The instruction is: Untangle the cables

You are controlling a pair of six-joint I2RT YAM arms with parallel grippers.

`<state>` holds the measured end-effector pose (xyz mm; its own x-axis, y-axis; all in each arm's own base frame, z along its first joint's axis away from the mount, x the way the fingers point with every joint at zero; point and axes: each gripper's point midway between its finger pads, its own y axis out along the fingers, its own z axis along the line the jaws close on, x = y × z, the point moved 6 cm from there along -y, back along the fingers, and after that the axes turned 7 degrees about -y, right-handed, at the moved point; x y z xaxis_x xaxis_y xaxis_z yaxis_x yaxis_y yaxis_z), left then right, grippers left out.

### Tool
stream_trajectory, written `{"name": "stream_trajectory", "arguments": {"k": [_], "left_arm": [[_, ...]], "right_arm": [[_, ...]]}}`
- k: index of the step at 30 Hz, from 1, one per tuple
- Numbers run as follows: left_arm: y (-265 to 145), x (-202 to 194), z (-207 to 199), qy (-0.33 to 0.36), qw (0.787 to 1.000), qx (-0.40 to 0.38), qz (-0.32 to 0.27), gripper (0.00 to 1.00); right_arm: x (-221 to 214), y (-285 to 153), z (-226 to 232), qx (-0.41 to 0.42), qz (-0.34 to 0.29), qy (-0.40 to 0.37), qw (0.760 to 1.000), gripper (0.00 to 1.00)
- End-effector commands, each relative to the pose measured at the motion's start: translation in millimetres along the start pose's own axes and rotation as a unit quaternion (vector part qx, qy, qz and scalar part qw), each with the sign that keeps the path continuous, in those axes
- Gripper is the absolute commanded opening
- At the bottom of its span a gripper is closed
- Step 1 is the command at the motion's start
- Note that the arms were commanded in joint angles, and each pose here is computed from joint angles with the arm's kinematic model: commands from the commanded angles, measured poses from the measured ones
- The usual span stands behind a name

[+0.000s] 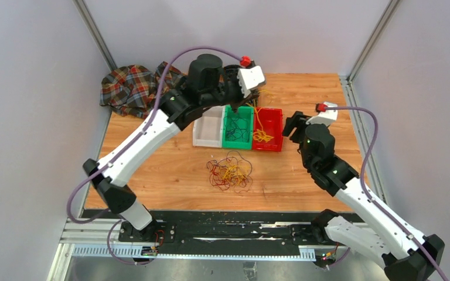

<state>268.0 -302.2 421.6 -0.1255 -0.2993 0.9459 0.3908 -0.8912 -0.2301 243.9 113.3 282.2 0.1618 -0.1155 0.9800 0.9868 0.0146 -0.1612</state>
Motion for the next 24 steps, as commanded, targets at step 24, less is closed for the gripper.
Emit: {"name": "stream_trajectory", "arguments": {"k": [24], "left_arm": [[180.7,-126.0,45.6,0.041,0.995,0.063,0.070,0.00]], "right_arm": [[-13.7,-20.8,-72.7,-0.158,-0.022,0.059,0.985,0.56]]}}
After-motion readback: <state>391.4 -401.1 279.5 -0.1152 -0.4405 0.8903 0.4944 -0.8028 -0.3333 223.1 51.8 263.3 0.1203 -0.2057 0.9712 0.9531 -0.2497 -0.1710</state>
